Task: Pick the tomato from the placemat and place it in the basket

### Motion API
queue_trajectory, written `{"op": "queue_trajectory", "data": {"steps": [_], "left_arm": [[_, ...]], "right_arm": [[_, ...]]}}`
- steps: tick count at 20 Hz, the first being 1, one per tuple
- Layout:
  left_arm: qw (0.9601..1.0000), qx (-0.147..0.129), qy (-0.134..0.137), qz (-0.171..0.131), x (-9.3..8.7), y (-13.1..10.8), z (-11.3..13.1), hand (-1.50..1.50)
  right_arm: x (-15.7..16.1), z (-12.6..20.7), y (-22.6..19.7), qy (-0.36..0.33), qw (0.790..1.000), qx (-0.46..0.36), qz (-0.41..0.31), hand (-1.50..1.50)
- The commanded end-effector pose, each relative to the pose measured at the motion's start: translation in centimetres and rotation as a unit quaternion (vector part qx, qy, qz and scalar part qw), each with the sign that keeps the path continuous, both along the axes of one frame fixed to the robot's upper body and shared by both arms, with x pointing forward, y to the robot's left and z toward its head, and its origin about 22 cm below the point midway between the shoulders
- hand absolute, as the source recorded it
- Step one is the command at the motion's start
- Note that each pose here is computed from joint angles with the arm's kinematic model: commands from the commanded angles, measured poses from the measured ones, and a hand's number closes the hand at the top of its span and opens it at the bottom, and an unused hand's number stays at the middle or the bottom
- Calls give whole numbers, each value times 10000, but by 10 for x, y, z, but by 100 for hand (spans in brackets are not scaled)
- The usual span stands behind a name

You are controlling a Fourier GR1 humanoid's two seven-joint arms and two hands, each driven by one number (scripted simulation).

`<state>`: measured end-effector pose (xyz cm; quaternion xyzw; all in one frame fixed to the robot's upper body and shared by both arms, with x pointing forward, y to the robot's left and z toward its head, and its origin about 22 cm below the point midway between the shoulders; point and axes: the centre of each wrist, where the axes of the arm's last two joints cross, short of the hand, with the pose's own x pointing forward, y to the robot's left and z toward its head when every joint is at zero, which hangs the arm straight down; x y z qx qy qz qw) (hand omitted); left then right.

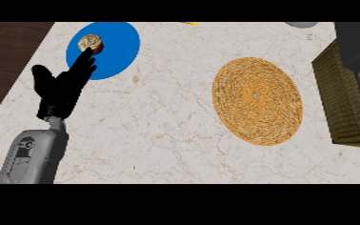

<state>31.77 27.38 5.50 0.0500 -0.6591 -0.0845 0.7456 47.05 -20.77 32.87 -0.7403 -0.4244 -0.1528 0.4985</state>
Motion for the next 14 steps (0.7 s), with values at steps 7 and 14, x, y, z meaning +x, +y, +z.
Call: {"op": "queue_trajectory", "data": {"steps": [7, 14], "left_arm": [[9998, -67, 169, 101, -3, -3, -11, 0], [9992, 26, 44, 408, -5, 17, -3, 0]], "right_arm": [[-3, 19, -45, 187, 9861, 433, -1590, 150], [2, -12, -51, 262, 9820, 604, -1772, 150]]}}
